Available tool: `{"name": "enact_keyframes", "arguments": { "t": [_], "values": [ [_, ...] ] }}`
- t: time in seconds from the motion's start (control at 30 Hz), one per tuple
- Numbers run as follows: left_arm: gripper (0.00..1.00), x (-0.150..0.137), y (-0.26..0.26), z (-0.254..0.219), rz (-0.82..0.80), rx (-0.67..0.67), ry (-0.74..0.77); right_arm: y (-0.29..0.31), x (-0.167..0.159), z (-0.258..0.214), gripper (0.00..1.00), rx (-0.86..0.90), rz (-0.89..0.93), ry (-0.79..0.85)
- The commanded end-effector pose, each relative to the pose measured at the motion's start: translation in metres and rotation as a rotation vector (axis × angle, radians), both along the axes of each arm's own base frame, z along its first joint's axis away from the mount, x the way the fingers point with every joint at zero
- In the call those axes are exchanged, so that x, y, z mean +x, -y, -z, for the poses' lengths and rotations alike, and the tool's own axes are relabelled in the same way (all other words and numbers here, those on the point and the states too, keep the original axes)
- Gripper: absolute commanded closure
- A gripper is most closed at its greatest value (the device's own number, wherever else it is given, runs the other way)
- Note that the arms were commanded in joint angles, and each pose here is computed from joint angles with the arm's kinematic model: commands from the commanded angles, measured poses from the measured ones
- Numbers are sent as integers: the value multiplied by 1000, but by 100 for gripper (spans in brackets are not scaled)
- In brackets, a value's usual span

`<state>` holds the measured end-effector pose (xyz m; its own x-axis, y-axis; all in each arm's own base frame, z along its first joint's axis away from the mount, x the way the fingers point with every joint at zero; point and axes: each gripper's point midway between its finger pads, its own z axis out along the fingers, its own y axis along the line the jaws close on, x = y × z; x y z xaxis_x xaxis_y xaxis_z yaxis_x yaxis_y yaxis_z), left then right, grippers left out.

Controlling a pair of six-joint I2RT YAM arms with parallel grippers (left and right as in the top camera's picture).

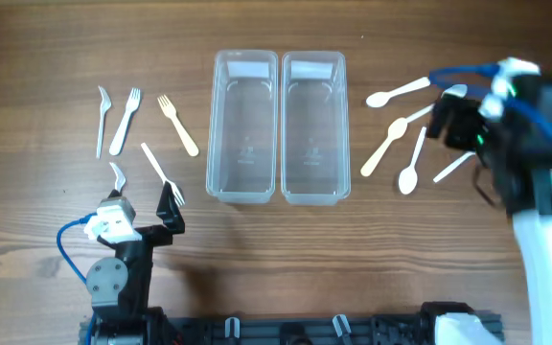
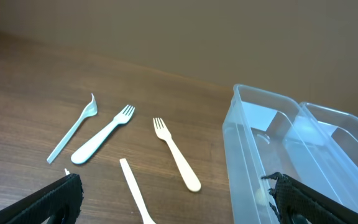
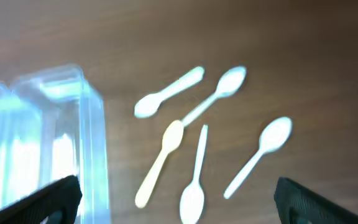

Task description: Pack container

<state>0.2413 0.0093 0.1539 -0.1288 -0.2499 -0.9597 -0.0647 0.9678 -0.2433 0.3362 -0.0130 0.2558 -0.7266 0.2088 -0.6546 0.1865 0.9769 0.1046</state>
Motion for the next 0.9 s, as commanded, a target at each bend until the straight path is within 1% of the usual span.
{"name": "enact_keyframes", "arguments": {
  "t": [0.0, 0.1, 0.17, 0.23, 0.27, 0.3, 0.43, 0.53, 0.57, 0.7, 0.87],
  "values": [
    [0, 0, 0, 1, 3, 15, 2, -9, 19, 57, 0, 63, -22, -205],
    [0, 0, 0, 1, 3, 15, 2, -9, 20, 103, 0, 67, -21, -361],
    [0, 0, 0, 1, 2, 14, 2, -9, 12, 138, 24, 50, -58, -480],
    [0, 0, 0, 1, 3, 15, 2, -7, 7, 157, 48, 39, -50, -546],
    [0, 0, -1, 1, 2, 15, 2, -6, 3, 169, 56, 44, -36, -582],
    [0, 0, -1, 1, 2, 15, 2, -4, 0, 180, 56, 47, 5, -609],
    [0, 0, 0, 1, 3, 15, 2, -2, -10, 217, 60, 59, 59, -659],
    [0, 0, 0, 1, 3, 15, 2, 6, -16, 228, 57, 27, 114, -659],
    [0, 0, -1, 1, 2, 15, 2, 7, -15, 232, 54, 22, 115, -648],
    [0, 0, 0, 1, 3, 15, 2, 7, -14, 252, 50, 24, 114, -601],
    [0, 0, 0, 1, 3, 15, 2, 7, -3, 263, 50, 35, 131, -517]
  ]
}}
